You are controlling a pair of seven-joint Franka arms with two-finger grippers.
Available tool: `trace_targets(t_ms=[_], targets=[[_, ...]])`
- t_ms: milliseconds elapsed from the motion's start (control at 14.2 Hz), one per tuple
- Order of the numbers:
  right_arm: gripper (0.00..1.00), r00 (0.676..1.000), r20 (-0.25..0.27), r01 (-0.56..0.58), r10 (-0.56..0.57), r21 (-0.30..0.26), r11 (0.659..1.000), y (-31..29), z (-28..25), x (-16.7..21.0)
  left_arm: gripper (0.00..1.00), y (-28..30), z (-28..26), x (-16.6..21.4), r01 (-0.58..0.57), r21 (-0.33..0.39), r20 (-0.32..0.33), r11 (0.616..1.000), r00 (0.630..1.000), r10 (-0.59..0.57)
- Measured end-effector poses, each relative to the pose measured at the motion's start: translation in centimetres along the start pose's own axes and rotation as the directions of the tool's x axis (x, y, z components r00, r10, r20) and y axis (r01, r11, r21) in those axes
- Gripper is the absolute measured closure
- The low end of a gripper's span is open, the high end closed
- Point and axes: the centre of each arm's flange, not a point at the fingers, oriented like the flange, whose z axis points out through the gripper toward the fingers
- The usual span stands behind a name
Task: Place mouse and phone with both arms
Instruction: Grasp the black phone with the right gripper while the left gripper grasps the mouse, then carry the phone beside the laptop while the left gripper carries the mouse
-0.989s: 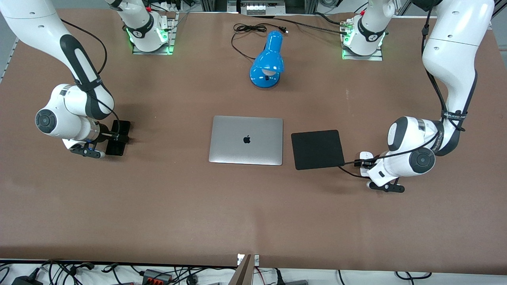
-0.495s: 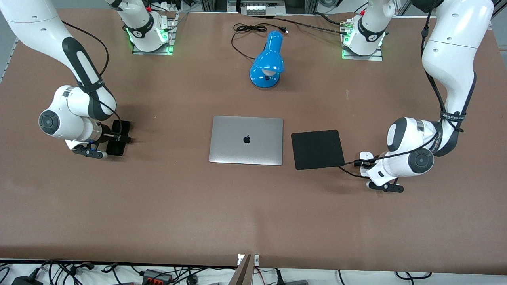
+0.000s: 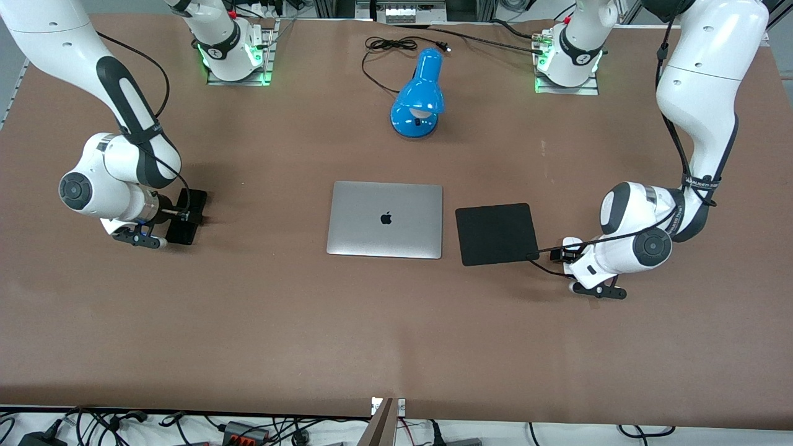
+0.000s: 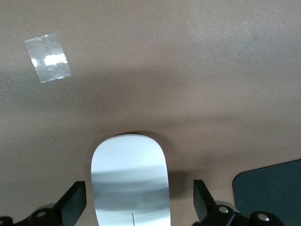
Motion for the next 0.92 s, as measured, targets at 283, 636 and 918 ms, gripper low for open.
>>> trace_targets(t_ms=[283,636,918], targets=[[0.20,1.000,0.002,0.006,-0.006,0.000,1.000,-0.3,-0.1,0.0,0.04,0.0,0.0,0.0,-0.004,0.001,-0.004,1.000,1.000,0.004],[0.20,0.992,0.003,0.123,-0.123,-0.014,0.992,-7.3,-5.3,0.1,0.36,-0.2,-0.1,0.1,-0.041,0.043,-0.009,0.998,0.999,0.041],[0.20,0.982,-0.023,0.188,-0.189,-0.033,0.982,-16.2,-7.7,-1.2,0.36,-0.2,-0.1,0.1,-0.042,0.043,-0.011,0.998,0.999,0.043]])
